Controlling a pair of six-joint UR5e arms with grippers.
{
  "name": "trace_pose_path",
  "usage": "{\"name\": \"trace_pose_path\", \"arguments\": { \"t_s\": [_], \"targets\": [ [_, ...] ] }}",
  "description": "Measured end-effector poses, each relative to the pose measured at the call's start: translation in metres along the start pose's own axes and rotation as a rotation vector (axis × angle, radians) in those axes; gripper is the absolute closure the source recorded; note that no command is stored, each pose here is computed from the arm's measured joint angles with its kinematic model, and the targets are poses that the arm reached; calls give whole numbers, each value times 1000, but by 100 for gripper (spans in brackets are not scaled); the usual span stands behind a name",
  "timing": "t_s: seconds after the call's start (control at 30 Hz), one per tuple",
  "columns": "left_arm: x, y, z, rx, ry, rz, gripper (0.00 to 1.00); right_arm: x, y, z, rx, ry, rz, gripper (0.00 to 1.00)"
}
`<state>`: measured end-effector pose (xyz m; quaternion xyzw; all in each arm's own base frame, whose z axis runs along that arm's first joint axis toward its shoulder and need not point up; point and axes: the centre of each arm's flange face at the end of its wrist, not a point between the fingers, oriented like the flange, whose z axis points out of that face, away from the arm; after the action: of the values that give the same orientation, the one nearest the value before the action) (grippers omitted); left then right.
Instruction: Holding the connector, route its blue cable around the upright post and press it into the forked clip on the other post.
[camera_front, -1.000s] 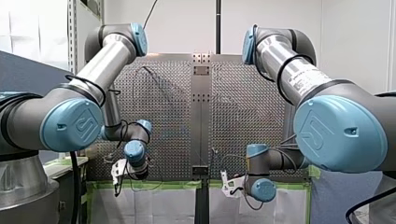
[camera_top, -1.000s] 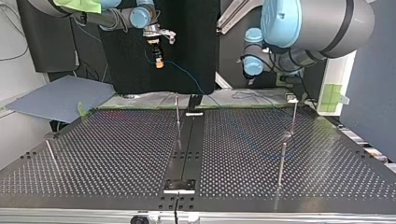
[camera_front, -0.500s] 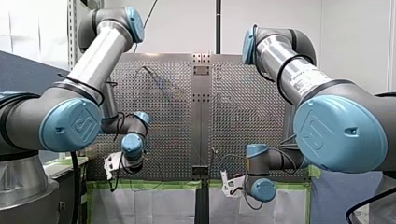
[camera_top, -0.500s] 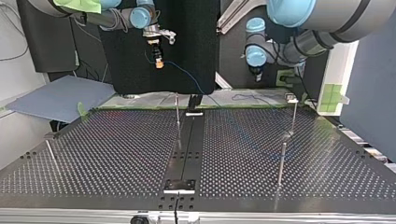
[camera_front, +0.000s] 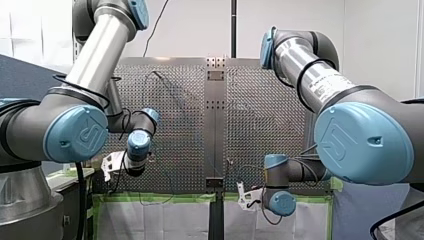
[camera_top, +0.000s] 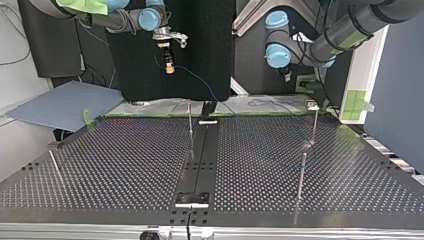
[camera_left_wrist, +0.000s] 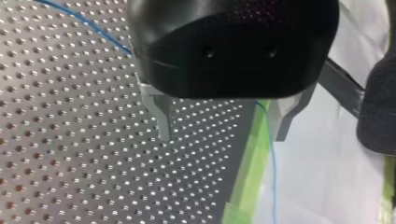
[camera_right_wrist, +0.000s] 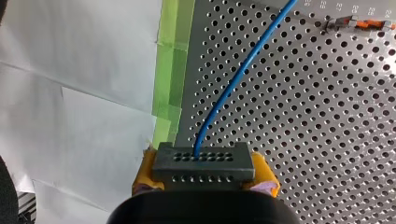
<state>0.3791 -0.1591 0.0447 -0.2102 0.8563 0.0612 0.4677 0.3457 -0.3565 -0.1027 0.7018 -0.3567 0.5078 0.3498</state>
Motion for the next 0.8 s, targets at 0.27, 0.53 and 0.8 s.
{"name": "trace_pose_path", "arguments": {
  "t_s": [0.27, 0.53, 0.8],
  "targets": [
    [-44, -19, -6, 23, -53, -18, 2, 1, 1, 3, -1, 0, 3, 100],
    [-91, -32, -15, 40, -102, -51, 2, 1, 2, 4, -3, -8, 8, 100],
    [-150, -46, -31, 72, -177, -123, 2, 1, 2, 4, -6, -12, 12, 100]
  ]
}}
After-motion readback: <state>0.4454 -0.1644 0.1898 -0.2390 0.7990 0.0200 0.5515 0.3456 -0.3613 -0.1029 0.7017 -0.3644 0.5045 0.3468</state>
